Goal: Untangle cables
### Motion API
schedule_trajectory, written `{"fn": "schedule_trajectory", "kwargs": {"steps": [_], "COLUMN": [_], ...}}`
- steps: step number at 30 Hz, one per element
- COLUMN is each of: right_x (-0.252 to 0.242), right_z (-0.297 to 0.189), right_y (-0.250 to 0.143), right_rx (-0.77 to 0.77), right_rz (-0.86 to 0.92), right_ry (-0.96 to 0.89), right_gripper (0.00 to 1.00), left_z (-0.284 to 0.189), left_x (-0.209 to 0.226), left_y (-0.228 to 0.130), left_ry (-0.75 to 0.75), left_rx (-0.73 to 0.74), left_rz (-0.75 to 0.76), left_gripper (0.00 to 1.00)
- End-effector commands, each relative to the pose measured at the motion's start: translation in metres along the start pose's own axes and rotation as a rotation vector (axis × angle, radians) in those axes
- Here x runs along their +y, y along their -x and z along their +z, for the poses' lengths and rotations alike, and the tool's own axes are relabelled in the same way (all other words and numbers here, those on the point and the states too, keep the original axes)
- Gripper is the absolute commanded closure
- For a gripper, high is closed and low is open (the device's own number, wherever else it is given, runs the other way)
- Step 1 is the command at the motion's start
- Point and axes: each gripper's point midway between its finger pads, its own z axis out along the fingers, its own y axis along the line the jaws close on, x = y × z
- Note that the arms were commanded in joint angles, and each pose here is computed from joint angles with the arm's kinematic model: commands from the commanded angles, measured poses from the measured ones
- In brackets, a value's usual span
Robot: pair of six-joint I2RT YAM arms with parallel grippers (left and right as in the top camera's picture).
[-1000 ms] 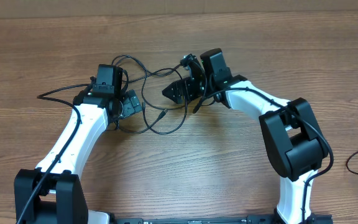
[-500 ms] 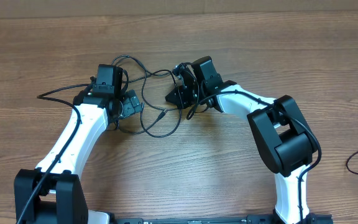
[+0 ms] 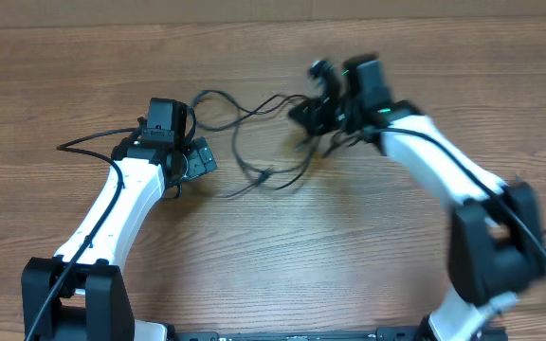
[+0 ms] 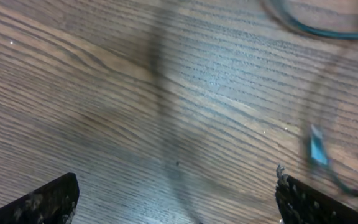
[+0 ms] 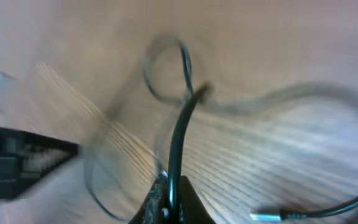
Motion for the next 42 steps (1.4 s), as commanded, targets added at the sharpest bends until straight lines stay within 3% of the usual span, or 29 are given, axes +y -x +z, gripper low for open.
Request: {"fn": "schedule_trajectory", "kwargs": {"steps": [1, 9, 14, 20, 22, 29, 37, 42], "right_x": [0.029, 0.099, 0.114, 0.111, 0.109, 0.11, 0.131, 0.155], "right_z": [-0.077, -0.193, -0.223, -0.223, -0.221, -0.218, -0.217, -0.219], "right_y": [0.05, 0.07, 0.06, 0.041, 0.035, 0.027, 0.022, 0.022], "right_rx": [-0.177, -0.362, -0.395, -0.326, -0.3, -0.269, -0.25, -0.252], "right_rz": [-0.073, -0.202, -0.231, -0.222, -0.209, -0.196, -0.215, -0.258], "right_ry": [-0.056, -0.082, -0.117, -0.132, -0.136, -0.117, 0.002, 0.136], "right_gripper": [0.96, 0.96, 0.96, 0.96, 0.96, 0.96, 0.96, 0.96], "left_z": [-0.003, -0.004, -0.017, -0.064, -0.071, -0.072, -0.065, -0.062], "left_x": [-0.007, -0.021, -0.076, -0.142, -0.149, -0.154, -0.158, -0.157], "left_y": [-0.002, -0.005, -0.023, -0.063, -0.068, -0.064, -0.038, -0.031], "left_ry": [-0.038, -0.097, -0.388, -0.846, -0.902, -0.91, -0.837, -0.804], "left_rx": [0.012, 0.025, 0.075, 0.106, 0.097, 0.076, 0.03, 0.008], "left_rz": [-0.009, 0.043, 0.296, 0.637, 0.692, 0.682, 0.514, 0.488], "left_gripper": [0.0, 0.0, 0.0, 0.0, 0.0, 0.0, 0.0, 0.0]}}
